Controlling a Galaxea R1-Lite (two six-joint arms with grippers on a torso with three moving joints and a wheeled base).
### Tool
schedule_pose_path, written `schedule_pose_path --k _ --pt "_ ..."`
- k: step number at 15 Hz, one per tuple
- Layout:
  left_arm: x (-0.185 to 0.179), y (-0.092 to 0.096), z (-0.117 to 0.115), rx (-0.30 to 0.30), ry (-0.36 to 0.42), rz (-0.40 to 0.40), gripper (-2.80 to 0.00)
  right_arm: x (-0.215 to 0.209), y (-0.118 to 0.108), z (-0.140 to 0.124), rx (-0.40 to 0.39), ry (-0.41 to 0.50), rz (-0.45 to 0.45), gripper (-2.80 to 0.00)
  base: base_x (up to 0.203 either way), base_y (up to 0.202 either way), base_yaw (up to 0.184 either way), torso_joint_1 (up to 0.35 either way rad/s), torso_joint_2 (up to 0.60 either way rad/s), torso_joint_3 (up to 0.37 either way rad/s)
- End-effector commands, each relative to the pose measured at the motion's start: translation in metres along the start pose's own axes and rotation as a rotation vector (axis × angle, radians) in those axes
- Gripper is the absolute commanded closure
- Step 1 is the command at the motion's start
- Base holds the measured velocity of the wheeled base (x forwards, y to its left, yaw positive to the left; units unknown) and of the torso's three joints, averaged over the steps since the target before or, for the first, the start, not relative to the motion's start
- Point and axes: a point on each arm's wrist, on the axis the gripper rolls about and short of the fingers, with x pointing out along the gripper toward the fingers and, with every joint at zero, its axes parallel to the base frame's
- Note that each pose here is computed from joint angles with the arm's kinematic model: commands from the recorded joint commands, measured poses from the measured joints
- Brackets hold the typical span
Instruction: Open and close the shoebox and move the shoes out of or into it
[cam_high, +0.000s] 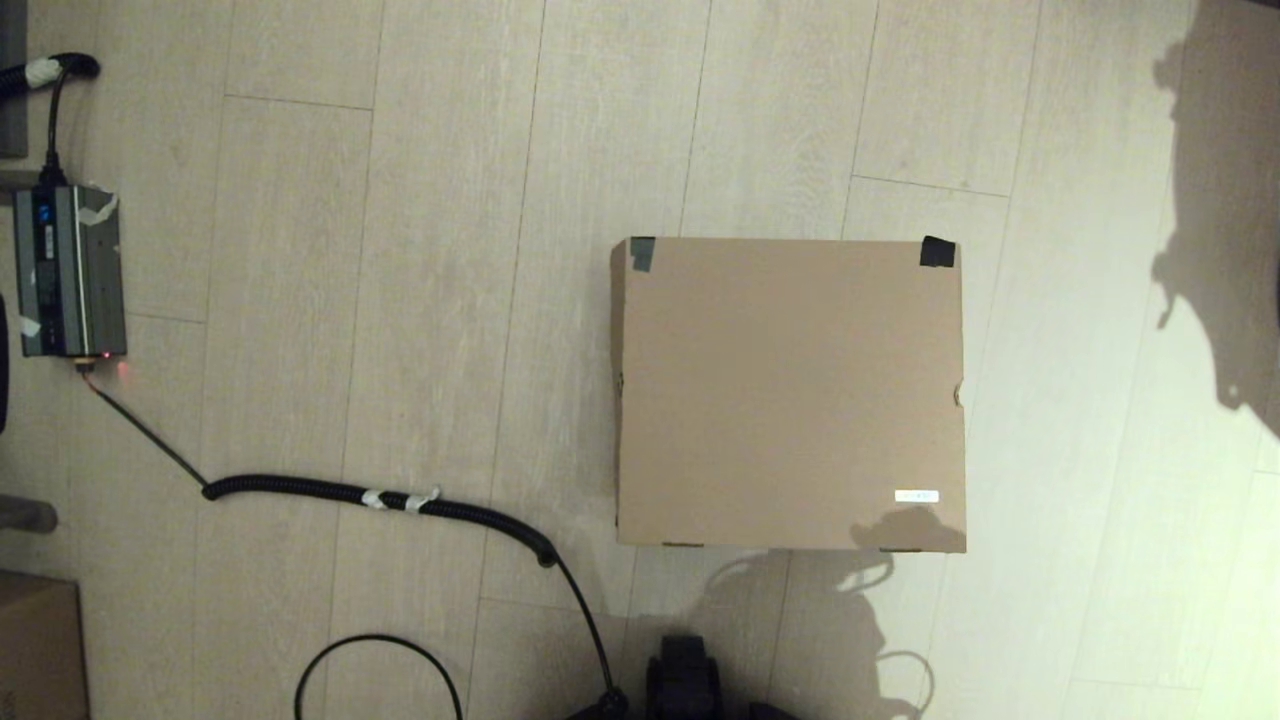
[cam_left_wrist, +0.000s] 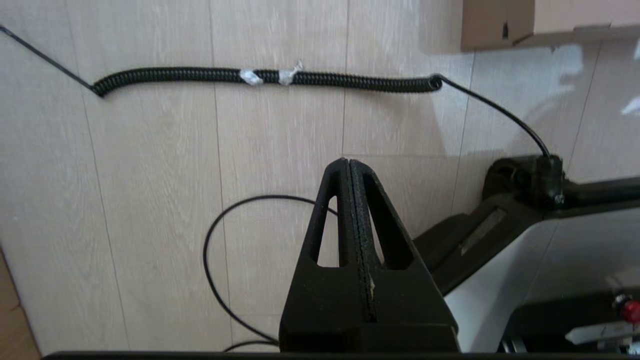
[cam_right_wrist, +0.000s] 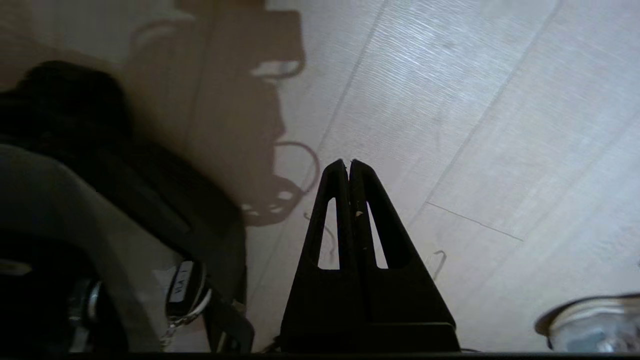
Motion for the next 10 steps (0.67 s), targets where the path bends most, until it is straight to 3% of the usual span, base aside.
schedule_pose_path --k 1,3,6,10 --pt "-0.001 0.000 -0.001 -0.004 -0.015 0.003 0.00 -0.001 0.000 -0.001 0.000 -0.021 0.058 0.00 0.000 0.000 0.000 0.000 0.00 0.000" --pt "-0.001 0.000 -0.001 -0.005 -0.017 0.003 0.00 -0.006 0.001 -0.003 0.021 -0.079 0.027 0.00 0.000 0.000 0.000 0.000 0.00 0.000" --pt "-0.001 0.000 -0.001 -0.007 -0.017 0.005 0.00 -0.019 0.003 -0.010 0.016 -0.256 -0.032 0.00 0.000 0.000 0.000 0.000 0.00 0.000" --pt "-0.001 0.000 -0.001 -0.012 -0.016 0.018 0.00 -0.019 0.003 -0.010 0.032 -0.253 -0.041 0.00 0.000 0.000 0.000 0.000 0.00 0.000"
